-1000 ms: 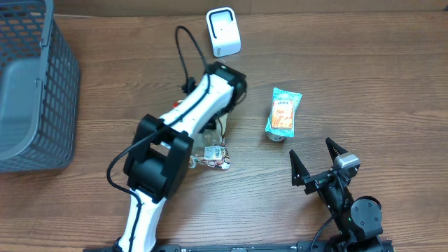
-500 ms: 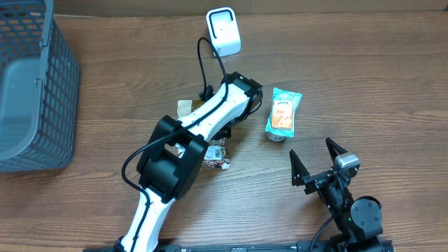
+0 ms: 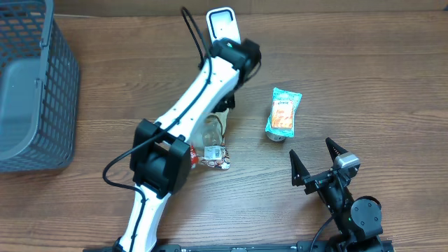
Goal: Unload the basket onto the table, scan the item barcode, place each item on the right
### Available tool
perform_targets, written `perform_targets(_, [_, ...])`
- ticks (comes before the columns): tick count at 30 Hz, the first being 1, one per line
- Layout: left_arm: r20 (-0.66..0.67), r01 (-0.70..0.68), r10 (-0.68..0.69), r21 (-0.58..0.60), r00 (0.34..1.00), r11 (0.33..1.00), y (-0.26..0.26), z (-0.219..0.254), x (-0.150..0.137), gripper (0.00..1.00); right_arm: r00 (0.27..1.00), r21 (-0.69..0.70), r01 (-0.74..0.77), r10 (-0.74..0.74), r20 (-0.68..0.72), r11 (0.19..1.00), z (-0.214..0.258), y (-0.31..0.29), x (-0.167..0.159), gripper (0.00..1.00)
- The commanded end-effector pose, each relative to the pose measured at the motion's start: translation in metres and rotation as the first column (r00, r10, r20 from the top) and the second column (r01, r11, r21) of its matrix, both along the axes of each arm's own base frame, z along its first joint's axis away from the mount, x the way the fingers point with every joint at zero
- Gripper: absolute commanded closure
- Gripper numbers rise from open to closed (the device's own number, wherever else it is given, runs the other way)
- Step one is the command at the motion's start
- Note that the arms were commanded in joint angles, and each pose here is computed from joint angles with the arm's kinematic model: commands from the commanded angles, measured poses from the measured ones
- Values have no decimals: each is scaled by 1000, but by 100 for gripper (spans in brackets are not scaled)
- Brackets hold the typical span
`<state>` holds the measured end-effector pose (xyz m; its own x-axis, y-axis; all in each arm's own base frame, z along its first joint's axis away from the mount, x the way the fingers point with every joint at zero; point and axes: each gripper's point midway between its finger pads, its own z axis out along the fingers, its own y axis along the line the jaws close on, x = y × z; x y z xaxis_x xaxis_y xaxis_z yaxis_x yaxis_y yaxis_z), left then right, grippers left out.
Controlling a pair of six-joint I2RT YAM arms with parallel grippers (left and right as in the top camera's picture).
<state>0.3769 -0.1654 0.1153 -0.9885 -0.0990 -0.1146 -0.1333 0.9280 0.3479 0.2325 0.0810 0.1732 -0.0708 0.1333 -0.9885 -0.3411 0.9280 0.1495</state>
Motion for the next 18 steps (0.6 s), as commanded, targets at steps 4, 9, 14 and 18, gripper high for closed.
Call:
perform_targets(4, [16, -13, 17, -271, 1000, 962, 13, 52, 5, 73, 1000, 3, 9, -9, -1, 1000, -3, -2, 1, 0])
perform_targets(9, [65, -36, 58, -303, 996, 952, 42, 79, 9, 70, 1000, 3, 9, -9, -1, 1000, -3, -2, 1, 0])
perform_targets(14, [109, -47, 86, -327, 990, 944, 62, 102, 7, 71, 1000, 3, 9, -9, -1, 1000, -3, -2, 1, 0])
perform_targets(18, [132, -47, 92, -309, 987, 950, 72, 117, -2, 71, 1000, 3, 9, -9, -1, 1000, -3, -2, 1, 0])
